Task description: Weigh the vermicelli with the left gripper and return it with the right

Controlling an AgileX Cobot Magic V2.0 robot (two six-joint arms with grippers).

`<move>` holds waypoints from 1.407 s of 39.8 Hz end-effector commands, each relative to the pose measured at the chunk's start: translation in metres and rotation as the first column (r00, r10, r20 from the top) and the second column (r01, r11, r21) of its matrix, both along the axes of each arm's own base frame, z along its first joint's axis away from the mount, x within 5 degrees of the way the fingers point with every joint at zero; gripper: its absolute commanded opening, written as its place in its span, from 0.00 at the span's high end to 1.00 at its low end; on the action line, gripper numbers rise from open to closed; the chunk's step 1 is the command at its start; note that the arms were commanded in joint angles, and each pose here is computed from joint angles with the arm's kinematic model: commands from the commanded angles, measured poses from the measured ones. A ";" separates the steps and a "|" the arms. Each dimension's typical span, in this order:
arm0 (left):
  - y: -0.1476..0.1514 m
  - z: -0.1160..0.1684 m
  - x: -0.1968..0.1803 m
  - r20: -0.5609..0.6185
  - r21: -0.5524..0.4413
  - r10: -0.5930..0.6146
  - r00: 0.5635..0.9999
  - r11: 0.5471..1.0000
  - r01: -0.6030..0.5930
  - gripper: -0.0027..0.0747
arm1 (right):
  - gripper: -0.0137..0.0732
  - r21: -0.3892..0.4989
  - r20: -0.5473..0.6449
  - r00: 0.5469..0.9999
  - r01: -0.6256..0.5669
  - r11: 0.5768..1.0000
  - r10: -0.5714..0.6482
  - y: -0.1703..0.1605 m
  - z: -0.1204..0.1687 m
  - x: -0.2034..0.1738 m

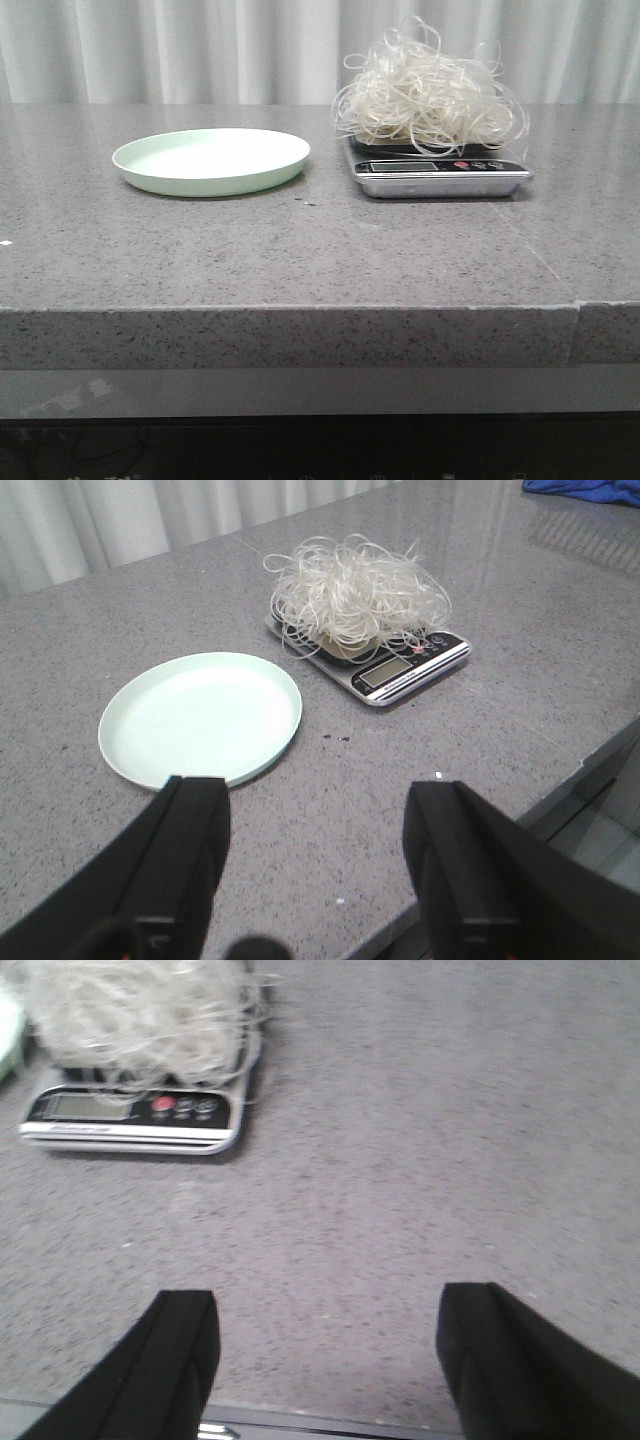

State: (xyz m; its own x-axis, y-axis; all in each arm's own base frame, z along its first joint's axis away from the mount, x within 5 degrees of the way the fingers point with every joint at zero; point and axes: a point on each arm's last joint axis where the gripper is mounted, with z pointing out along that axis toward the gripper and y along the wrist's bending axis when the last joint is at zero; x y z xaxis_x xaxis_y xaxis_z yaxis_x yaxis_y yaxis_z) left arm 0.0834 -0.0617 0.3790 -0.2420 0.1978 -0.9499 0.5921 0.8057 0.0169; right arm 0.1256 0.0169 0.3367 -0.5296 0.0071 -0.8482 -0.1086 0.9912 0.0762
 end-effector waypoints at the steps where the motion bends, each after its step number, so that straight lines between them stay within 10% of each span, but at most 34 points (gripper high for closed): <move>1: 0.003 0.012 -0.007 0.069 -0.076 -0.013 0.998 0.997 0.018 0.36 | 0.19 -0.002 0.085 0.995 -0.056 0.998 0.056 0.007 0.018 0.008; 32: 0.004 0.011 -0.008 0.071 -0.078 -0.013 0.997 0.997 0.019 0.36 | 0.19 -0.028 0.026 0.951 -0.307 0.951 0.308 0.102 0.060 0.150; 56: 0.004 0.011 -0.008 0.071 -0.078 -0.013 0.997 0.997 0.019 0.36 | 0.19 -0.190 -0.036 0.950 -0.312 0.931 0.312 0.139 0.022 0.260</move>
State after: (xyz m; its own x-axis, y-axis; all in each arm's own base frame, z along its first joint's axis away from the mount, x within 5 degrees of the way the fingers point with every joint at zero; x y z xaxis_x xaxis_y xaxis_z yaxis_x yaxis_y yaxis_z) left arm 0.0762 -0.0565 0.3767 -0.2320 0.1875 -0.9545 0.5954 0.8034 0.0131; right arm 0.3835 0.1562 0.3300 -0.5925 -0.3195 -0.7395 -0.4154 0.9077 -0.0593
